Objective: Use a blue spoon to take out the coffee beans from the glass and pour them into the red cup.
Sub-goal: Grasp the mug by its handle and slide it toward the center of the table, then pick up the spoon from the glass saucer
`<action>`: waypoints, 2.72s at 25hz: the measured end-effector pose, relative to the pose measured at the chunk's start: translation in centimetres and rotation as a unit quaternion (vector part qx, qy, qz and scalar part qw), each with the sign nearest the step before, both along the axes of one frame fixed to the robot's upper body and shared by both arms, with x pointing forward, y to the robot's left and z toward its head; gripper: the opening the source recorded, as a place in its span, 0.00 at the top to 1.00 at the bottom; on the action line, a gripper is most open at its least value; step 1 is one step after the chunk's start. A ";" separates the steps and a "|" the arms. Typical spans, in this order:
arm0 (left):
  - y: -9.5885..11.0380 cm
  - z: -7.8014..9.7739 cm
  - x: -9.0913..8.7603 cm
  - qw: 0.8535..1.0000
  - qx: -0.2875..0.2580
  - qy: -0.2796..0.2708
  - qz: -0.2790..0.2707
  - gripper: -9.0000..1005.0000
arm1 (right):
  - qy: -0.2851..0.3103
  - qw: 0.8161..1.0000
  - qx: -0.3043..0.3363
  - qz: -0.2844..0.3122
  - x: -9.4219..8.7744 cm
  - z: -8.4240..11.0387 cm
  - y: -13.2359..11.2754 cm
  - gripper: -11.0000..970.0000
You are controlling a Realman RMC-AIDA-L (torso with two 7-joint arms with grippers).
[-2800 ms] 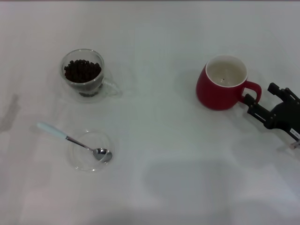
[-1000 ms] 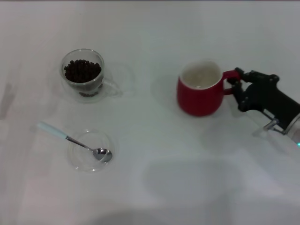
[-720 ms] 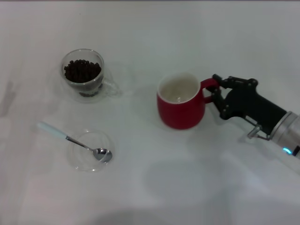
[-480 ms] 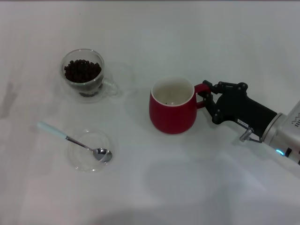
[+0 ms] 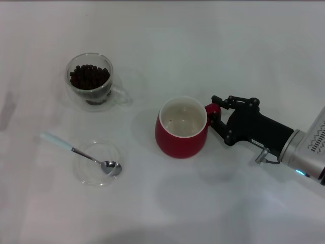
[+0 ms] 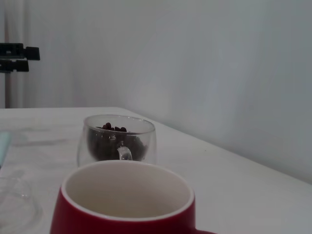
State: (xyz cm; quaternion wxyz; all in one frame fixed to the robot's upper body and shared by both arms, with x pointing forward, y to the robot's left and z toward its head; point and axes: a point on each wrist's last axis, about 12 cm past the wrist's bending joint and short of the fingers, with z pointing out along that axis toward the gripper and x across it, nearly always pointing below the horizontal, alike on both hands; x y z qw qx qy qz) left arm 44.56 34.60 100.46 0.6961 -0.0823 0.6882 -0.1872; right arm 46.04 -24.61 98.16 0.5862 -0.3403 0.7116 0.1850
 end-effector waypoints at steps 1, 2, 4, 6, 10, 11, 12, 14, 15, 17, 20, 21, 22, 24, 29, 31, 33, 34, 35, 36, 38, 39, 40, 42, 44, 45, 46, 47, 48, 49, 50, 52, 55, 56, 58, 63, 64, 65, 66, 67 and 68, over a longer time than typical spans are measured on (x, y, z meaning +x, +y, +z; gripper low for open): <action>0.0 0.0 0.0 1.000 0.000 0.000 0.000 0.13 | 0.000 1.000 0.000 0.000 0.0 0.0 0.0 0.79; 0.0 0.0 0.0 1.000 0.000 0.000 0.000 0.13 | 0.000 1.000 0.000 0.000 0.0 0.0 0.0 0.78; 0.0 0.0 0.0 1.000 0.000 0.001 0.000 0.13 | 0.000 1.000 0.000 0.000 0.0 0.0 0.0 0.73; 0.0 0.0 0.0 1.000 0.000 0.001 0.000 0.13 | 0.004 1.000 0.004 -0.002 -0.1 0.0 0.0 0.63; 0.1 0.0 -0.1 1.000 0.000 0.001 0.002 0.13 | 0.032 0.999 0.037 -0.012 -0.2 0.1 -0.4 0.46; 0.1 0.0 -0.1 1.000 -0.002 0.001 0.002 0.13 | 0.044 0.998 0.053 -0.015 -0.3 0.1 -0.7 0.42; 0.1 0.0 -0.1 1.000 -0.004 0.002 0.002 0.13 | 0.053 0.996 0.066 -0.018 -0.4 0.1 -1.0 0.38; 0.1 0.0 -0.1 1.000 -0.009 0.002 0.003 0.13 | 0.065 0.994 0.083 -0.021 -0.7 0.1 -1.6 0.29; 0.2 0.0 -0.1 1.000 -0.012 0.002 0.004 0.13 | 0.069 0.993 0.092 -0.021 -0.8 0.2 -2.0 0.28; 0.3 0.1 0.0 1.000 -0.014 -0.001 0.010 0.13 | 0.075 0.991 0.106 -0.020 -1.1 0.4 -2.7 0.25; 0.5 0.2 0.1 1.000 -0.017 -0.005 0.019 0.13 | 0.093 0.988 0.123 -0.024 -1.3 0.6 -4.2 0.20; 0.5 0.2 0.2 1.000 -0.019 -0.006 0.020 0.13 | 0.101 0.987 0.125 -0.027 -1.4 0.7 -4.8 0.20; 0.6 0.3 0.2 0.999 -0.029 -0.006 0.020 0.13 | 0.108 0.985 0.128 -0.031 -1.5 0.7 -5.3 0.20; 0.7 0.3 0.2 0.998 -0.064 -0.002 0.022 0.14 | 0.115 0.983 0.134 -0.045 -1.6 0.9 -6.5 0.20; 2.1 0.3 -0.4 0.981 -0.189 0.038 0.005 0.14 | 0.072 0.979 0.169 -0.087 -2.0 2.3 -9.1 0.20; 2.1 0.2 -0.5 0.977 -0.206 0.052 -0.007 0.14 | 0.057 0.978 0.174 -0.104 -1.8 2.5 -9.6 0.20; 2.2 0.1 -0.6 0.965 -0.245 0.090 -0.038 0.14 | 0.020 0.973 0.180 -0.142 -1.4 2.9 -10.2 0.20; 2.1 0.0 -0.6 0.956 -0.265 0.115 -0.055 0.14 | -0.001 0.970 0.181 -0.160 -1.3 3.1 -10.3 0.20; 2.1 0.0 -0.4 0.948 -0.278 0.135 -0.069 0.14 | -0.030 0.966 0.180 -0.181 -1.0 3.4 -10.4 0.20; 2.0 -0.1 -0.4 0.943 -0.284 0.150 -0.081 0.14 | -0.056 0.962 0.178 -0.201 -0.8 3.6 -10.4 0.20; 1.4 -0.2 0.0 0.925 -0.298 0.201 -0.123 0.14 | -0.094 0.954 0.172 -0.227 -0.4 3.9 -10.2 0.20; 0.8 -0.4 0.2 0.915 -0.294 0.229 -0.151 0.14 | -0.107 0.952 0.169 -0.233 -0.1 4.1 -10.0 0.20; 0.5 -0.4 0.2 0.913 -0.292 0.237 -0.159 0.14 | -0.116 0.951 0.167 -0.232 0.1 4.2 -9.8 0.20; 0.1 -0.6 0.2 0.908 -0.286 0.253 -0.173 0.14 | -0.122 0.952 0.165 -0.225 0.7 4.5 -9.5 0.20; 0.0 -0.8 0.0 0.904 -0.281 0.265 -0.182 0.14 | -0.127 0.952 0.168 -0.221 1.1 4.7 -9.2 0.20; -0.2 -0.9 -0.2 0.902 -0.278 0.272 -0.187 0.14 | -0.129 0.952 0.168 -0.220 1.3 4.8 -9.1 0.21; -0.3 -1.0 -0.3 0.900 -0.276 0.278 -0.192 0.14 | -0.130 0.952 0.169 -0.220 1.4 4.9 -9.1 0.21; -0.5 -1.0 -0.4 0.897 -0.272 0.285 -0.200 0.14 | -0.131 0.952 0.169 -0.220 1.5 4.9 -9.1 0.21; -0.6 -1.1 -0.5 0.895 -0.269 0.291 -0.205 0.14 | -0.131 0.952 0.169 -0.221 1.6 4.9 -9.2 0.21; -0.7 -1.2 -0.6 0.893 -0.266 0.296 -0.210 0.15 | -0.130 0.952 0.168 -0.221 1.7 4.9 -9.1 0.21; -0.7 -1.2 -0.6 0.892 -0.263 0.300 -0.212 0.15 | -0.129 0.952 0.167 -0.222 1.8 4.9 -9.1 0.21; -0.7 -1.3 -0.7 0.892 -0.261 0.302 -0.215 0.15 | -0.127 0.952 0.165 -0.222 1.9 4.9 -9.1 0.21; -0.9 -1.3 -0.8 0.891 -0.254 0.305 -0.222 0.15 | -0.125 0.952 0.164 -0.225 2.0 4.8 -9.1 0.21; -1.0 -1.4 -0.8 0.889 -0.252 0.308 -0.225 0.15 | -0.125 0.952 0.164 -0.225 2.0 4.8 -9.1 0.21; -1.2 -1.4 -0.7 0.887 -0.249 0.313 -0.231 0.15 | -0.125 0.952 0.164 -0.226 2.0 4.8 -9.1 0.21; -1.7 -1.4 -0.4 0.884 -0.238 0.318 -0.245 0.35 | -0.124 0.952 0.164 -0.227 2.0 4.8 -9.1 0.21; -1.8 -1.4 -0.3 0.884 -0.235 0.318 -0.249 0.39 | -0.124 0.952 0.164 -0.226 2.0 4.8 -9.1 0.21; -1.9 -1.4 -0.2 0.884 -0.234 0.318 -0.250 0.43 | -0.124 0.952 0.164 -0.226 2.0 4.8 -9.1 0.21; -1.9 -1.4 -0.2 0.884 -0.232 0.318 -0.252 0.47 | -0.124 0.952 0.164 -0.226 2.0 4.8 -9.1 0.21; -2.0 -1.3 -0.1 0.884 -0.230 0.318 -0.254 0.51 | -0.124 0.952 0.164 -0.226 2.0 4.8 -9.1 0.21; -2.1 -1.3 0.0 0.884 -0.227 0.317 -0.257 0.55 | -0.124 0.952 0.164 -0.226 2.0 4.8 -9.1 0.21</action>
